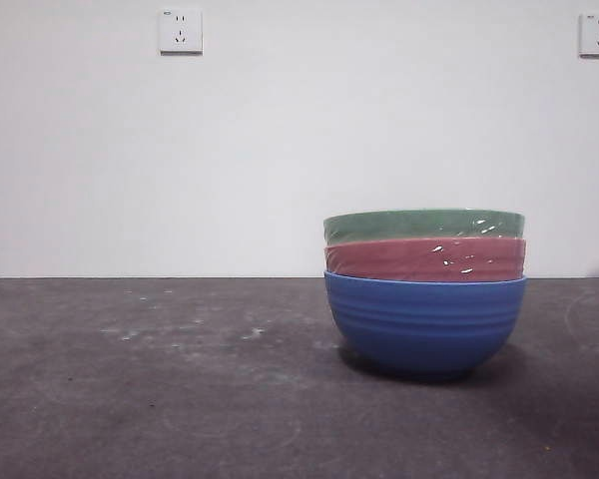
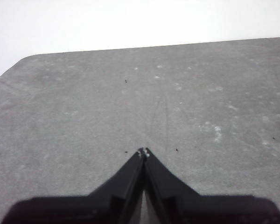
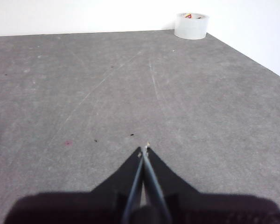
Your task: Pick up the green bowl on the top,put the green bowl on the left,pick up the red bowl in the middle,put the red bowl on the right
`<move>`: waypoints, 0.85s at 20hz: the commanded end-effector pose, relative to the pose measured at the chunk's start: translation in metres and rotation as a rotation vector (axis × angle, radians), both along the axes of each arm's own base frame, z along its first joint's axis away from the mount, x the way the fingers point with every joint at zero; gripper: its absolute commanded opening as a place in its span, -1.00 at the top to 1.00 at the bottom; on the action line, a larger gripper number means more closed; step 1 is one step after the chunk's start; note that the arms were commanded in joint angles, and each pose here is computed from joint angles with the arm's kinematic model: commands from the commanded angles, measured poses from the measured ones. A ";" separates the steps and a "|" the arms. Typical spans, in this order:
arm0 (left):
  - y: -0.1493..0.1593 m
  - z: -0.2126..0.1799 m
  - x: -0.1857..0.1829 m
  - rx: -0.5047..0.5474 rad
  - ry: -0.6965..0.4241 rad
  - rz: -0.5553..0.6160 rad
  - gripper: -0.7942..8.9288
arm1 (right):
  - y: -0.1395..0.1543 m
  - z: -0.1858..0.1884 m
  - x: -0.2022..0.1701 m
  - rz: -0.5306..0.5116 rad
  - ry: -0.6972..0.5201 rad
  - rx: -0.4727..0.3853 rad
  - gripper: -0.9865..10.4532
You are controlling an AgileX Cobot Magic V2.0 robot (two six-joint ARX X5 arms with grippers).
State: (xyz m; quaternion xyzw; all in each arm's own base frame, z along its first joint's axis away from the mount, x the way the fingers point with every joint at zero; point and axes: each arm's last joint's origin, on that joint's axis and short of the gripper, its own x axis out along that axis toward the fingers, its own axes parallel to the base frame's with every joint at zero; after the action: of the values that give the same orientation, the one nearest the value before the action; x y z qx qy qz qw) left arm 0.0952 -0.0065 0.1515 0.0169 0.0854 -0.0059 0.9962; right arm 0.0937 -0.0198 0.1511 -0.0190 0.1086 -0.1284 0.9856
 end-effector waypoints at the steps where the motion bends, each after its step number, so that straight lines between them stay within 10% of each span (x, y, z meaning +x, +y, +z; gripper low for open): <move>1: 0.000 -0.003 0.001 0.007 0.000 -0.009 0.84 | 0.000 -0.003 0.000 -0.001 0.008 -0.001 0.82; 13: -0.001 -0.003 0.001 0.006 -0.001 -0.012 0.84 | -0.001 -0.002 0.000 0.006 0.056 -0.188 0.82; 17: -0.001 -0.003 0.001 -0.003 -0.002 -0.012 0.84 | 0.000 -0.002 0.000 -0.007 0.002 0.004 0.82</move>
State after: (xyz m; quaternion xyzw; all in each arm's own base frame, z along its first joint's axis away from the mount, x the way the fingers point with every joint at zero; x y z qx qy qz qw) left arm 0.0952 -0.0067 0.1514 0.0163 0.0856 -0.0095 0.9961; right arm 0.0937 -0.0202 0.1513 -0.0840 0.1163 -0.1279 0.9814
